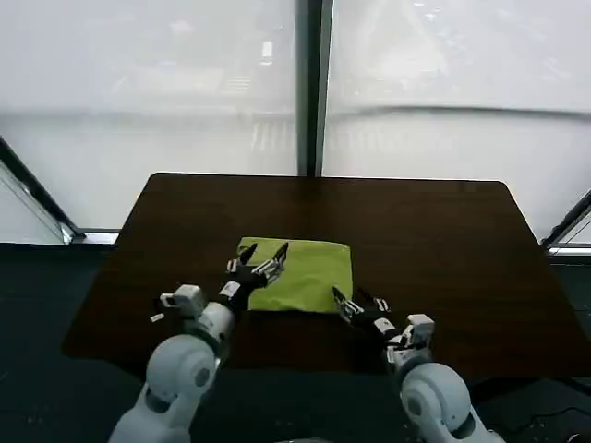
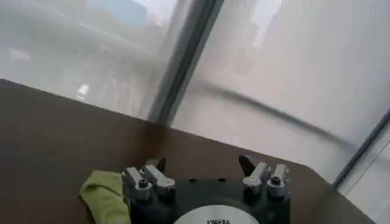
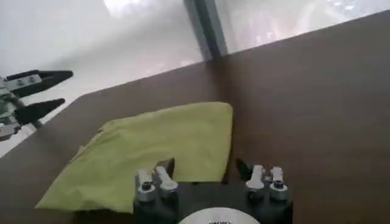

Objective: Fold and organize the clothes.

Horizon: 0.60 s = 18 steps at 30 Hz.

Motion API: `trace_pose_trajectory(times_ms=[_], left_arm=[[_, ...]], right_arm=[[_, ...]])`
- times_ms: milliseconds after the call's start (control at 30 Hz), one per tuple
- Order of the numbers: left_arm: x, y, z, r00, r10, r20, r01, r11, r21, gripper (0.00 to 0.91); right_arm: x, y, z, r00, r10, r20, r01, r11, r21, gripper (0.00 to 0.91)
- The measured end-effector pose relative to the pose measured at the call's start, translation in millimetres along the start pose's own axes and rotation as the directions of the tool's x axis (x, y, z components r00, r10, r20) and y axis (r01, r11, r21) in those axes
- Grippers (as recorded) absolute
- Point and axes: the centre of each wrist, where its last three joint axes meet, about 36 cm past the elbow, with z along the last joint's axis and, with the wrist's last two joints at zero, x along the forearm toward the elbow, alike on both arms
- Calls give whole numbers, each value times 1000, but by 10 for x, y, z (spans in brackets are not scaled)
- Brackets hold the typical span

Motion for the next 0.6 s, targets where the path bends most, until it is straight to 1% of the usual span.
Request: trace_pose_trajectory(times_ms=[167, 267, 400, 533, 600], left_arm=[[58, 76, 3, 1000, -26, 0, 26, 1000, -5, 878], [90, 115, 10, 999, -41, -1, 41, 999, -5, 878], [124, 160, 15, 998, -58, -1, 58, 998, -6, 878], [158, 203, 25, 997, -74, 4, 74, 997, -8, 878], [172, 222, 37, 997, -82, 5, 82, 997, -8, 878]], right_arm=[[-27, 20, 30, 1000, 6, -15, -7, 1000, -30, 0], [-39, 20, 9, 1000, 30, -10, -30, 999, -37, 0], [-20, -20, -66, 996, 88, 24, -88, 996, -17, 0], [67, -141, -138, 973, 209, 94, -215, 975, 52, 0], [146, -236, -167, 951, 285, 117, -296, 952, 84, 0]])
